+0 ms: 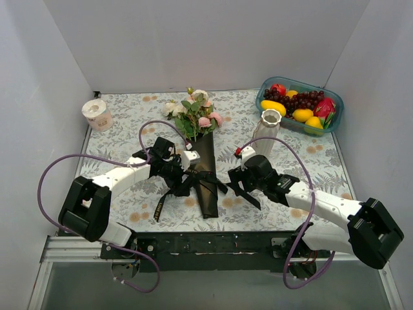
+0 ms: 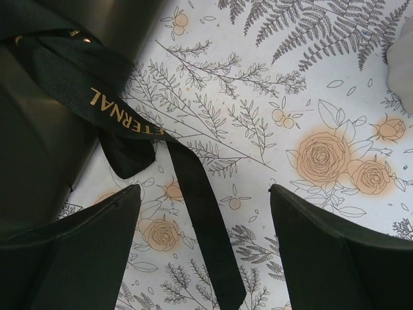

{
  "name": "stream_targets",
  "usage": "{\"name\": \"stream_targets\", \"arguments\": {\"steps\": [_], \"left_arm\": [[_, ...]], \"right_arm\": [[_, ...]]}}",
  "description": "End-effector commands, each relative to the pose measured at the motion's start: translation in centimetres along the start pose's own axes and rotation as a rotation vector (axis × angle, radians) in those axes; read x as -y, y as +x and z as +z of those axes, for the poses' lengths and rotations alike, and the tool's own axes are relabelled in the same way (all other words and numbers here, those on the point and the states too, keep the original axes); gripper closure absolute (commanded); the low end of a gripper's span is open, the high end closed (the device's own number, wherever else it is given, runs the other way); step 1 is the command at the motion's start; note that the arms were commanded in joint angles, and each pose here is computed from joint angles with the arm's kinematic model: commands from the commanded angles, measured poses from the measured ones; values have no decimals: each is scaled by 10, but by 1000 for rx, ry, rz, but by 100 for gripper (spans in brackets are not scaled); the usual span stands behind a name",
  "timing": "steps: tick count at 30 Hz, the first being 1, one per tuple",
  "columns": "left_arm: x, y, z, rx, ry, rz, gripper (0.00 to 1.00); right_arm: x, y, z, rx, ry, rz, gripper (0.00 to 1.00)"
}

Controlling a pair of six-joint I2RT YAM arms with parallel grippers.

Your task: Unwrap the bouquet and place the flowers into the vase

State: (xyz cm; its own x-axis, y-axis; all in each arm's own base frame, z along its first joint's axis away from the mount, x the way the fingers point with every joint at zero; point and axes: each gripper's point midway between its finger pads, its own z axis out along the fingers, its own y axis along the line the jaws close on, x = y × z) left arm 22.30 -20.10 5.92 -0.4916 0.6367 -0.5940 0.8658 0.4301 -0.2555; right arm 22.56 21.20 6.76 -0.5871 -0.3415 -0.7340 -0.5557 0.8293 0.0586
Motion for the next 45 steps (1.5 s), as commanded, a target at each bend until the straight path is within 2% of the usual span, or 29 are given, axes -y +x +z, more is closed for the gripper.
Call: {"name": "stream_targets", "arguments": {"steps": [1,10,13,17,18,20,21,22,24,32,37,42,45], "left_arm": [[-13,-4,2,24,-76,66,23],[-14,-4,24,18,-138,122,19],[-19,0,29,4,-156,135,25],[-25,9,34,-24,-172,142,52],[-26,9,35,-25,-173,139,68],[-29,7,34,-20,-191,132,82],[-30,5,33,-12,-201,124,95],[-33,3,31,-6,-223,123,100],[-33,-3,27,13,-238,116,100],[-44,-21,8,67,-301,60,100],[-43,-30,-6,98,-258,-7,100],[-39,-33,-13,107,-255,-14,100],[-38,-34,-16,105,-256,-10,100]], "right_arm": [[-5,-8,-3,46,-26,6,12],[-3,3,-5,45,-22,30,14],[-2,7,-5,37,-20,29,14],[-3,11,-4,17,-26,18,14],[-3,10,-2,20,-31,9,14],[-4,13,2,6,-31,0,14],[-4,12,4,9,-30,-2,14],[-3,13,6,1,-27,-11,14],[-3,19,12,-33,-23,-22,14],[-9,12,37,-25,-46,-68,16],[-12,8,46,-8,-66,-97,18],[-19,5,55,7,-103,-134,19],[-25,13,61,-15,-144,-147,25]]}}
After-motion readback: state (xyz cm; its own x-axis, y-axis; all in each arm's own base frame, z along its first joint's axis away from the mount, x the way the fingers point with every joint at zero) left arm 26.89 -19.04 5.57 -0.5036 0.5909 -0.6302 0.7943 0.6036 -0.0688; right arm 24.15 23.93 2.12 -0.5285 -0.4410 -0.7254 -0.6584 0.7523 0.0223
